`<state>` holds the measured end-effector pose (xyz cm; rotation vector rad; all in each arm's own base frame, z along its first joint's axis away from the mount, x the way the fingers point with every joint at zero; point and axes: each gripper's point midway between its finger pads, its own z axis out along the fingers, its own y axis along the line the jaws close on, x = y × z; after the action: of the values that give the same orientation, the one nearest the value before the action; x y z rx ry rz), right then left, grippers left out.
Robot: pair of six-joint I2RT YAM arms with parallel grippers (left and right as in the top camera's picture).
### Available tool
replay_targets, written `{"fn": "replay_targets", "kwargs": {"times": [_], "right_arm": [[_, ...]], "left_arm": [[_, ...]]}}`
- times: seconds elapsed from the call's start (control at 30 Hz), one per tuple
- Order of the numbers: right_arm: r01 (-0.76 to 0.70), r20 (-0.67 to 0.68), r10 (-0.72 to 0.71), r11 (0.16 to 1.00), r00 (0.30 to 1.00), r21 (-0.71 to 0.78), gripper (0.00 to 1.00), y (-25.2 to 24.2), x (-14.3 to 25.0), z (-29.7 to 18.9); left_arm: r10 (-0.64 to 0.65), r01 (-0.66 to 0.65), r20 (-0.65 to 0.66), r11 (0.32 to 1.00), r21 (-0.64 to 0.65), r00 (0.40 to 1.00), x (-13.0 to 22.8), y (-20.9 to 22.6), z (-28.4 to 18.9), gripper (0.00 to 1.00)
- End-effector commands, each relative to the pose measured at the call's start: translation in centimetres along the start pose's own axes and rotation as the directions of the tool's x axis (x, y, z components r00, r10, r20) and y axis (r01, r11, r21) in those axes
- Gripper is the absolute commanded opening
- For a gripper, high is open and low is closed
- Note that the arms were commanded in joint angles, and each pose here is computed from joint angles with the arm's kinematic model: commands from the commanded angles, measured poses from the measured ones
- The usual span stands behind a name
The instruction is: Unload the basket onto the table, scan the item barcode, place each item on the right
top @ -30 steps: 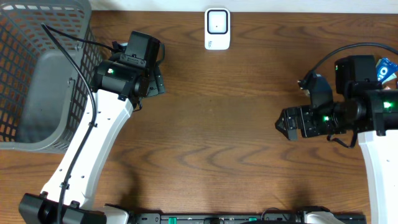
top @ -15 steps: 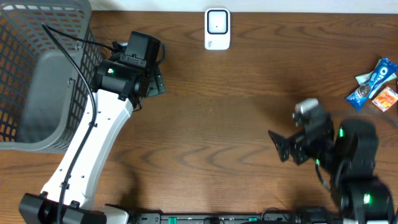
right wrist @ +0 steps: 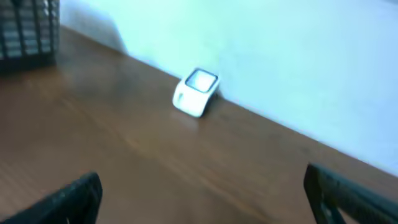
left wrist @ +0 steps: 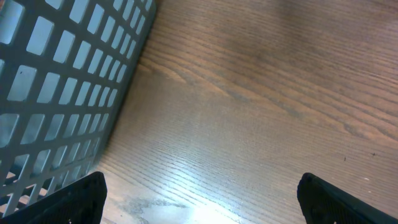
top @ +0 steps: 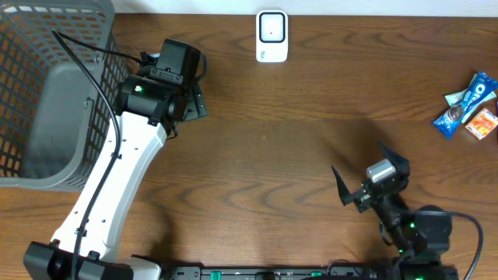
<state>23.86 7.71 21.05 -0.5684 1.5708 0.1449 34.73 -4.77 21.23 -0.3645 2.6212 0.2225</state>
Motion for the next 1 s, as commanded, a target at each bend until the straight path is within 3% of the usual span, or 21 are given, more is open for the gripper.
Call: {"fn": "replay_targets", "kwargs": {"times": [0.0,0.2,0.47,0.77,0.97], "right_arm": [[0.026,0.062,-0.026,1.0,0.998,0.004,0.99,0.5,0.6,0.1],[0.06,0.143,-0.064,0.998,0.988,0.037,0.99,0.6,0.9,-0.2],[0.053,0.131,-0.062,0.996,0.989,0.07,0.99,0.4,2.3,-0.3],[-0.045,0.086,0.03,0.983,0.996,0.18,0.99,-1.8,3.6,-0.8],[-0.178,0.041,0.174,0.938,0.984,0.297,0.99,-3.9,5.6,-1.4]], "left_arm": [[-0.01,0.01,0.001,1.0,-0.008,1.0,-0.1,0.2,0.0,0.98],[-0.01,0.01,0.001,1.0,-0.008,1.0,-0.1,0.2,0.0,0.98],[-0.01,0.01,0.001,1.0,-0.008,1.0,-0.1,0.2,0.0,0.98],[-0.01,0.01,0.001,1.0,-0.008,1.0,-0.1,0.2,0.0,0.98],[-0.01,0.01,0.0,1.0,-0.008,1.0,-0.1,0.2,0.1,0.98]]}}
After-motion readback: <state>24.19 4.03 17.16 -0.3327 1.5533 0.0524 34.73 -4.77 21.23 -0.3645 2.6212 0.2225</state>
